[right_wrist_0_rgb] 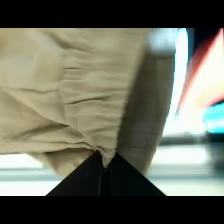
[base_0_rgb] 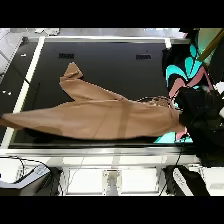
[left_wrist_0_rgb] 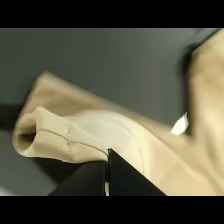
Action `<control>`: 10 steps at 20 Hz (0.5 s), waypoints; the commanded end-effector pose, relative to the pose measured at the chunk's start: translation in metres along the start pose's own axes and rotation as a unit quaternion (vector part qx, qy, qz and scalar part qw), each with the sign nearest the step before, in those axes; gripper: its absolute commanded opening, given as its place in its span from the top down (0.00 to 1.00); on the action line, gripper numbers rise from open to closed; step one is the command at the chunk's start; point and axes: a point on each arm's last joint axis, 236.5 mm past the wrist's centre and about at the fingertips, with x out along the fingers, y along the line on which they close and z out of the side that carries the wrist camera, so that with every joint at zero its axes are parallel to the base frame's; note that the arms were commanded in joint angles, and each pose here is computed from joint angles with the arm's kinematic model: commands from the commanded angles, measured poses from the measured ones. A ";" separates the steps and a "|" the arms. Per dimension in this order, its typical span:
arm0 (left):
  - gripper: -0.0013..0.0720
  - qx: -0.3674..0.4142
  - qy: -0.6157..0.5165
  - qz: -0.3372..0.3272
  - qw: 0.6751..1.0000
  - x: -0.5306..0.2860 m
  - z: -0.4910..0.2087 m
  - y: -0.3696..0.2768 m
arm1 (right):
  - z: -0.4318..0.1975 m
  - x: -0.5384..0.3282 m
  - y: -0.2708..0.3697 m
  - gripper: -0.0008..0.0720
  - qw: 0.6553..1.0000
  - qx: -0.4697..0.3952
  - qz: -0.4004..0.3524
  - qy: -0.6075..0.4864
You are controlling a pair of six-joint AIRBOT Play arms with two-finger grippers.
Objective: Fold the clothes and pants, and hang the long-sleeved shirts on hangers.
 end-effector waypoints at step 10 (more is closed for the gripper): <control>0.10 0.006 0.012 0.023 1.000 0.008 -0.010 0.001 | -0.059 0.022 -0.039 0.36 0.994 0.101 -0.020 0.046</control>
